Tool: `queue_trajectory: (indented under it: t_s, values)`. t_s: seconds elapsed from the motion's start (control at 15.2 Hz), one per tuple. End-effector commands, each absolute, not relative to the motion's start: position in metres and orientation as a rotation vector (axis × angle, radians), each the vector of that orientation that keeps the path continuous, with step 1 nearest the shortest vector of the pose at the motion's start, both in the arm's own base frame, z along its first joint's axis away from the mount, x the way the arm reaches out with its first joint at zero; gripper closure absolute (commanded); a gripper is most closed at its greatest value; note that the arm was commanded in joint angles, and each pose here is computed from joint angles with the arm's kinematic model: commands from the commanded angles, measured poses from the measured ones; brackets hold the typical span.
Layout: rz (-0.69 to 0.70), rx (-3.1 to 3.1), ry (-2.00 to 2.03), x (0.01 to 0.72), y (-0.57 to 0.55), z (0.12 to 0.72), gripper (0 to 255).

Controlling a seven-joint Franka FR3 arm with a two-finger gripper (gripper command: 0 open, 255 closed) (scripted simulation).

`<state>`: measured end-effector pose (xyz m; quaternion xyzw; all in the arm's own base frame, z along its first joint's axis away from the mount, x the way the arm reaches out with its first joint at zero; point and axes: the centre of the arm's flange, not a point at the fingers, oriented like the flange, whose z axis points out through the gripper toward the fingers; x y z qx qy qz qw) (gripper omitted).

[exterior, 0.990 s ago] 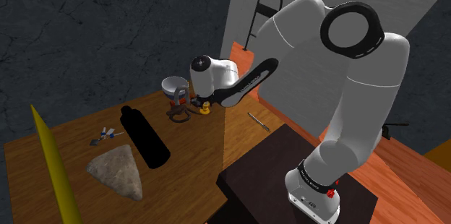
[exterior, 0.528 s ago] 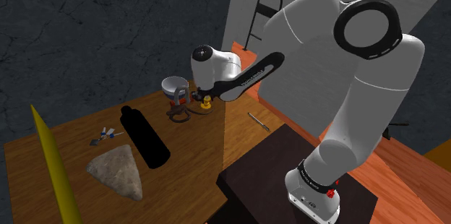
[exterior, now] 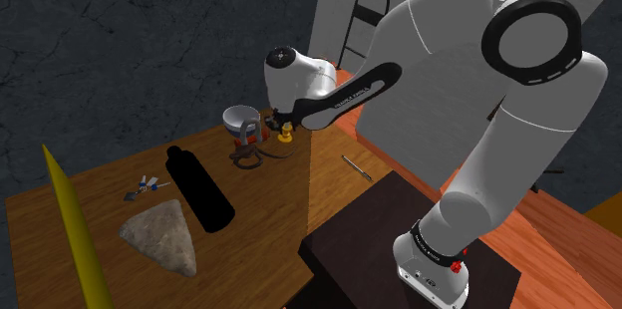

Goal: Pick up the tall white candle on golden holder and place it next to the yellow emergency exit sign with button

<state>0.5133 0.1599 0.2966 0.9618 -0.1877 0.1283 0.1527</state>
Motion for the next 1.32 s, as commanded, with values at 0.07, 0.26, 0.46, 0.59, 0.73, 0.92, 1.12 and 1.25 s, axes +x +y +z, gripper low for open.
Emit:
queue_trajectory:
  t_s: [0.07,0.26,0.46,0.59,0.73,0.92,1.12,1.25]
  values:
    - [0.368,2.759,-0.538,0.514,0.160,0.312,255]
    - [0.368,2.759,-0.538,0.514,0.160,0.328,255]
    - [0.368,2.759,-0.538,0.514,0.160,0.344,255]
    - [0.368,2.759,-0.538,0.514,0.160,0.355,255]
    - [0.368,2.759,-0.538,0.514,0.160,0.365,255]
    - [0.368,2.759,-0.538,0.514,0.160,0.381,255]
    - [0.368,2.759,-0.538,0.504,0.184,0.384,255]
    - [0.368,2.759,-0.538,0.494,0.209,0.384,255]
